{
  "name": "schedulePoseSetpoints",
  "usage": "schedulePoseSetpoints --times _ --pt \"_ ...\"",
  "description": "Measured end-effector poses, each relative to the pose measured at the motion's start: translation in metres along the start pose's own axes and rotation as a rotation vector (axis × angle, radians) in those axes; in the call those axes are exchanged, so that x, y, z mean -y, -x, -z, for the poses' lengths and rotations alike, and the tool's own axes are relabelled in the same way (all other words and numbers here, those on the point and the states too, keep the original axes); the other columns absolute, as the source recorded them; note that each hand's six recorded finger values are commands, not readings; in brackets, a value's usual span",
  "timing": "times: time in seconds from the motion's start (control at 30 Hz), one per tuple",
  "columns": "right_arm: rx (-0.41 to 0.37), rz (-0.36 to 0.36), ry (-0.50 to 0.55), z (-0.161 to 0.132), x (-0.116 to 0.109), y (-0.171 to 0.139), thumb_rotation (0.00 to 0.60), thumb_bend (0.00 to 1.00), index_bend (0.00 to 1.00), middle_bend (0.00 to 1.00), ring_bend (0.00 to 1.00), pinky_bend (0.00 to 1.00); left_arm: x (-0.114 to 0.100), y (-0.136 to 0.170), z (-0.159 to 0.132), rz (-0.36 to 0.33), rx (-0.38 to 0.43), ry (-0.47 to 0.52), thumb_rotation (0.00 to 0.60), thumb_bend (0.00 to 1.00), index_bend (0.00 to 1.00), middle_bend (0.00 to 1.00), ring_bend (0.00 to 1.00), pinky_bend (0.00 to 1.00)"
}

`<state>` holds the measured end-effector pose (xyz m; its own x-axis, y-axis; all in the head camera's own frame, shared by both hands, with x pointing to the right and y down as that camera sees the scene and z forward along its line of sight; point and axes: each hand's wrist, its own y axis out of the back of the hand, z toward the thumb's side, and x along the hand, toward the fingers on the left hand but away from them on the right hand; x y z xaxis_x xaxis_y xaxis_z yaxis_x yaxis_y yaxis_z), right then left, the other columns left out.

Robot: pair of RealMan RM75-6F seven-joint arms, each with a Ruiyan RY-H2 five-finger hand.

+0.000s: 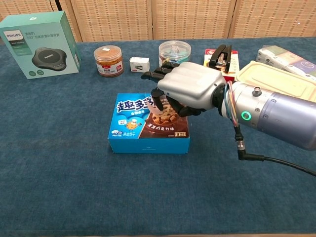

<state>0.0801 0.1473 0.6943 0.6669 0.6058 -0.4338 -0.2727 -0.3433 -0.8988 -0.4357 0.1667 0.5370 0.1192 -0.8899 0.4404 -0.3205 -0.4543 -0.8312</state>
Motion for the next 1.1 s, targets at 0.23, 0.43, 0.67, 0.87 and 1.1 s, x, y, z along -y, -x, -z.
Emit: schedulePoseSetpoints --times 0.23,0.43,0.67,0.87,1.1 --pt "0.014 -0.011 -0.01 0.006 0.002 0.001 0.6 1.0 0.41 0.0 0.0 0.0 0.0 0.0 0.0 0.0 0.001 0.001 0.6 0.28 0.0 0.0 0.0 0.0" --pt "-0.005 -0.012 -0.023 0.003 0.003 -0.004 0.6 1.0 0.42 0.0 0.0 0.0 0.0 0.0 0.0 0.001 0.003 0.0 0.6 0.28 0.0 0.0 0.0 0.0" --pt "-0.031 -0.004 -0.033 -0.004 0.002 -0.008 0.6 1.0 0.42 0.0 0.0 0.0 0.001 0.0 -0.001 0.005 0.004 -0.001 0.6 0.28 0.0 0.0 0.0 0.0" --pt "0.0 -0.019 -0.038 0.006 0.006 -0.006 0.6 1.0 0.42 0.0 0.0 0.0 0.0 0.0 0.0 0.001 0.001 0.003 0.6 0.28 0.0 0.0 0.0 0.0" --pt "0.034 -0.023 -0.037 0.017 0.005 -0.003 0.6 1.0 0.42 0.0 0.0 0.0 0.0 0.0 0.0 0.003 0.002 0.003 0.6 0.28 0.0 0.0 0.0 0.0"
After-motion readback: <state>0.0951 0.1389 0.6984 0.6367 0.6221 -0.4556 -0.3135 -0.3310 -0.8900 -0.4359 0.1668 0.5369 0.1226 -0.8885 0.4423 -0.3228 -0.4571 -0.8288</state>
